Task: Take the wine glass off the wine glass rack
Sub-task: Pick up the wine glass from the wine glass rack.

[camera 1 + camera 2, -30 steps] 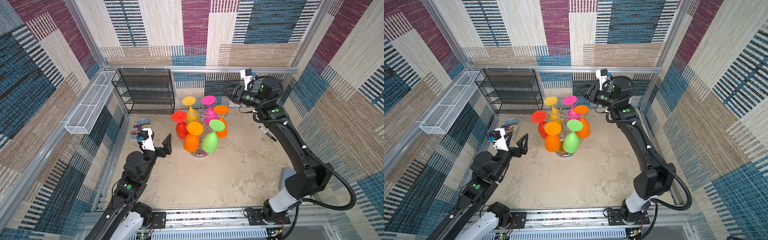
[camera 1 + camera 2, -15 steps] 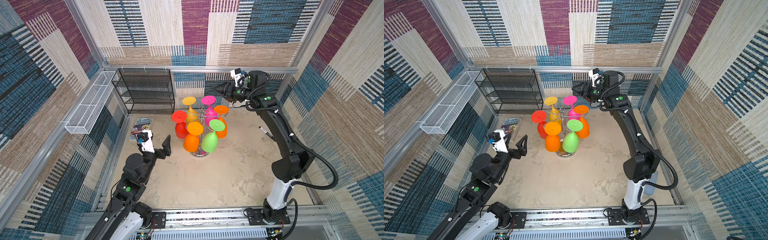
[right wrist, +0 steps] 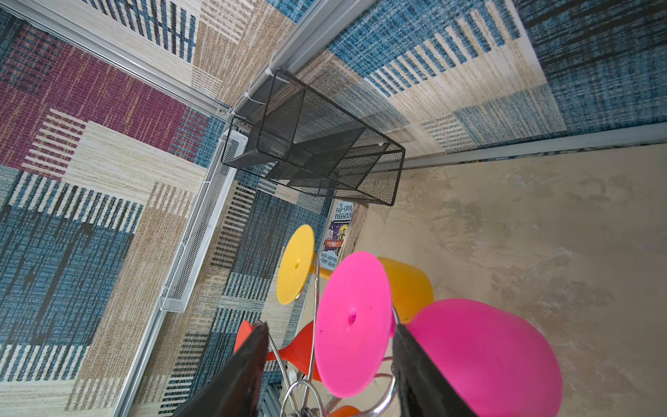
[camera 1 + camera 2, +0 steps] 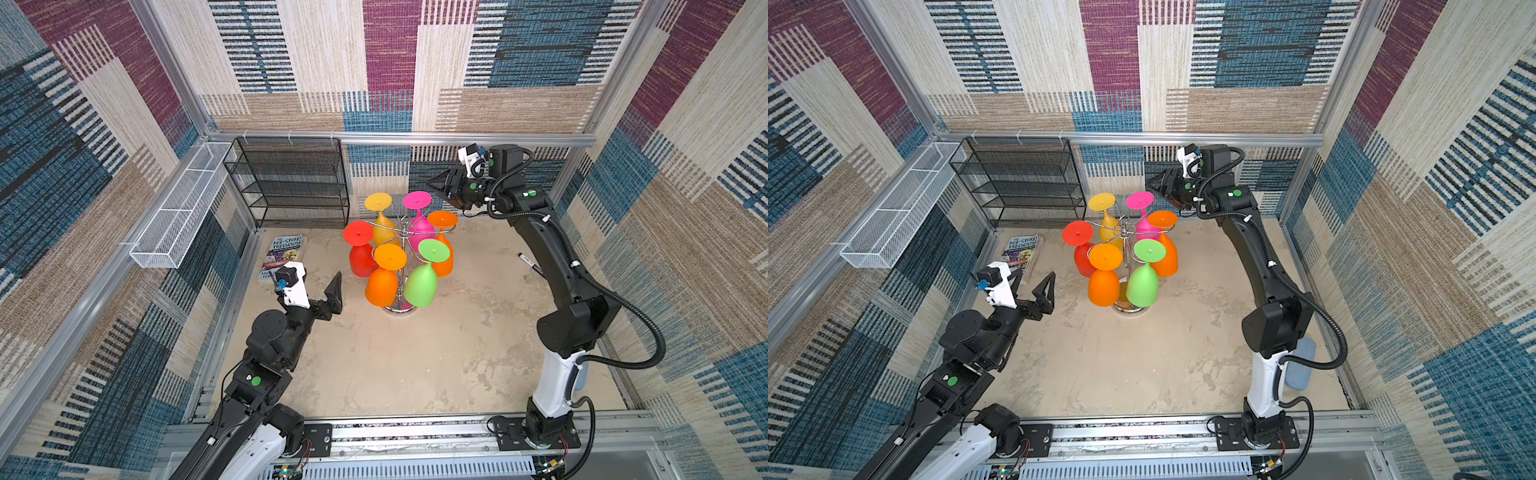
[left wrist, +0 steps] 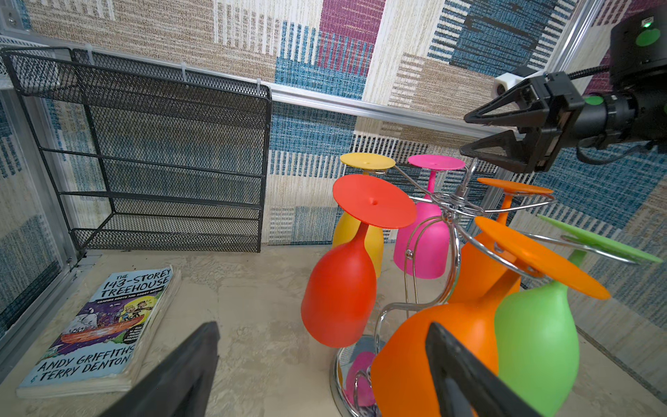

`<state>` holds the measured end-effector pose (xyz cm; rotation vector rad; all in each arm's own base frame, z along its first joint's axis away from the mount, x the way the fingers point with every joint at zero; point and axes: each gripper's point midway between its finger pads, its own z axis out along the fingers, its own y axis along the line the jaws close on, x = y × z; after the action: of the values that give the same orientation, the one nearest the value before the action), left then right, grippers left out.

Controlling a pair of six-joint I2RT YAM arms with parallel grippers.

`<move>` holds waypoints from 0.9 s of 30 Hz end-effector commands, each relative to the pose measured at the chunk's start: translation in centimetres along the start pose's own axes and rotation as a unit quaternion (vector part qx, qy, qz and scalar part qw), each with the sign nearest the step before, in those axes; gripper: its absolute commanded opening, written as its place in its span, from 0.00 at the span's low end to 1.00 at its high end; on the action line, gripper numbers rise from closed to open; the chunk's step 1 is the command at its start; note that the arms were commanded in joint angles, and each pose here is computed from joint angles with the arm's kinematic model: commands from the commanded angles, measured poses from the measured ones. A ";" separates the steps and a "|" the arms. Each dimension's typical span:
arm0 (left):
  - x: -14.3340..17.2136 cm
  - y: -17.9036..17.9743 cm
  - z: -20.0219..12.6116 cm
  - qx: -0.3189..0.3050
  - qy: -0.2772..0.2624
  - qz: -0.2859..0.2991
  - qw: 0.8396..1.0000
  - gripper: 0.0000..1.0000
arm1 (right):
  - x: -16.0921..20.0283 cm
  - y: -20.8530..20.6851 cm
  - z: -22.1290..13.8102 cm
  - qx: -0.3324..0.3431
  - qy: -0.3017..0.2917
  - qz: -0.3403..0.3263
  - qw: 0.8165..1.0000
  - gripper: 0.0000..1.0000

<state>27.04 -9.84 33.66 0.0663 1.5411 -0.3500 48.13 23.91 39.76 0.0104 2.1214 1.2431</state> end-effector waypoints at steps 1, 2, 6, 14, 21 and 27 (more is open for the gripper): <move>0.1 0.2 0.0 -0.007 -0.001 0.014 1.000 0.92 | 0.2 -0.4 0.1 0.006 0.001 -0.002 1.000 0.57; 0.1 0.3 0.0 -0.008 0.000 0.014 1.000 0.91 | 0.3 -0.4 0.2 0.004 0.003 -0.001 1.000 0.57; 0.2 0.3 0.0 -0.009 0.000 0.014 1.000 0.91 | 0.3 -0.4 0.5 0.001 0.005 0.000 1.000 0.56; 0.3 0.4 0.0 -0.011 0.001 0.014 1.000 0.91 | 0.7 -0.2 0.8 -0.007 0.012 -0.001 1.000 0.54; 0.4 0.4 0.0 -0.012 0.002 0.014 1.000 0.91 | 0.8 0.3 1.1 -0.009 0.012 -0.014 1.000 0.53; 0.5 0.4 0.1 -0.013 0.003 0.013 1.000 0.91 | 1.0 0.5 1.3 -0.013 0.018 -0.015 1.000 0.52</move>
<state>27.17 -9.73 32.97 0.0591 1.5575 -0.3338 48.01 25.15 38.75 -0.0217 2.1432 1.2498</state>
